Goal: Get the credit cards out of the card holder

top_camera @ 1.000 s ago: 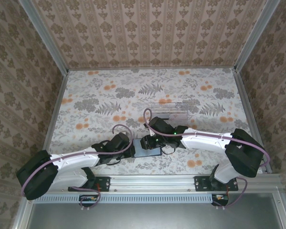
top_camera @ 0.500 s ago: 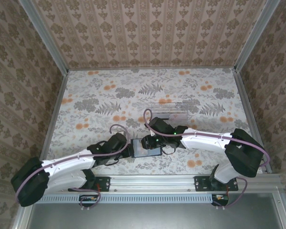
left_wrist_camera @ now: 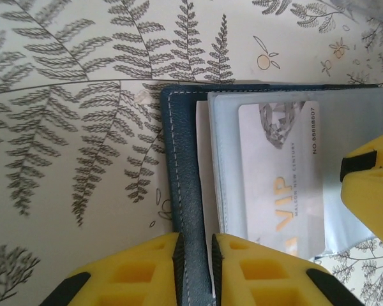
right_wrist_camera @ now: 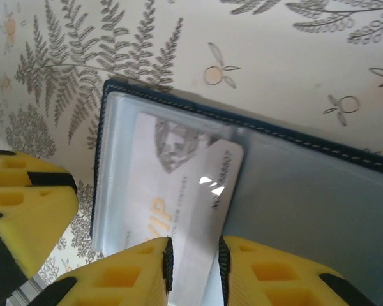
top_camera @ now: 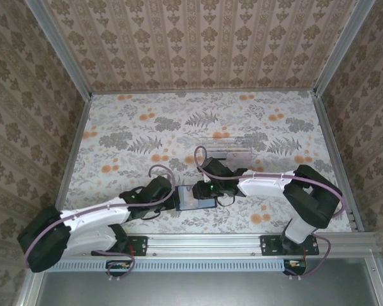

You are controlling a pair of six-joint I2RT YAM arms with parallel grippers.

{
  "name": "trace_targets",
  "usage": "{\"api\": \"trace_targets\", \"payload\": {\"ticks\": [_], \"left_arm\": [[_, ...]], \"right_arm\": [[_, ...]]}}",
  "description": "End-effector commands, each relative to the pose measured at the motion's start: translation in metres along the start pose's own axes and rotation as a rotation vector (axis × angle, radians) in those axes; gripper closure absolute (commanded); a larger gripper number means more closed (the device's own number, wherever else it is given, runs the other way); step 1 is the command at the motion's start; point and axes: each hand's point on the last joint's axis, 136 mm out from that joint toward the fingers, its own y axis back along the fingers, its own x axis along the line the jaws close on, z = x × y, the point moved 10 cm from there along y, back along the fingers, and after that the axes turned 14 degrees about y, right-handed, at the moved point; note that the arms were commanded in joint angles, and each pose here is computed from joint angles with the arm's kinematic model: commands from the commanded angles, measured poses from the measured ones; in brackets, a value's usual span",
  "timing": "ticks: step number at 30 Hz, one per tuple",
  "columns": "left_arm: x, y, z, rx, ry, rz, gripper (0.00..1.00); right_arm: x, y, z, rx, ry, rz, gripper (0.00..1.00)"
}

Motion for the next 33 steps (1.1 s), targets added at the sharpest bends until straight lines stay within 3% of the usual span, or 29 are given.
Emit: {"api": "trace_targets", "payload": {"ticks": [1,20,28,33], "left_arm": [[-0.021,-0.004,0.006,0.006,-0.035,-0.063,0.80],[-0.012,-0.018,-0.001,0.056,-0.028,0.037,0.85],[-0.010,-0.018,-0.003,0.056,-0.027,0.043,0.85],[-0.008,-0.018,-0.004,0.053,-0.023,0.050,0.85]], "right_arm": [[-0.003,-0.006,-0.001,0.006,-0.048,0.056,0.70],[-0.014,-0.015,-0.005,0.021,-0.128,0.110,0.73],[-0.013,-0.016,-0.005,0.019,-0.137,0.131,0.82],[-0.017,-0.016,-0.009,0.027,-0.149,0.126,0.98]]}}
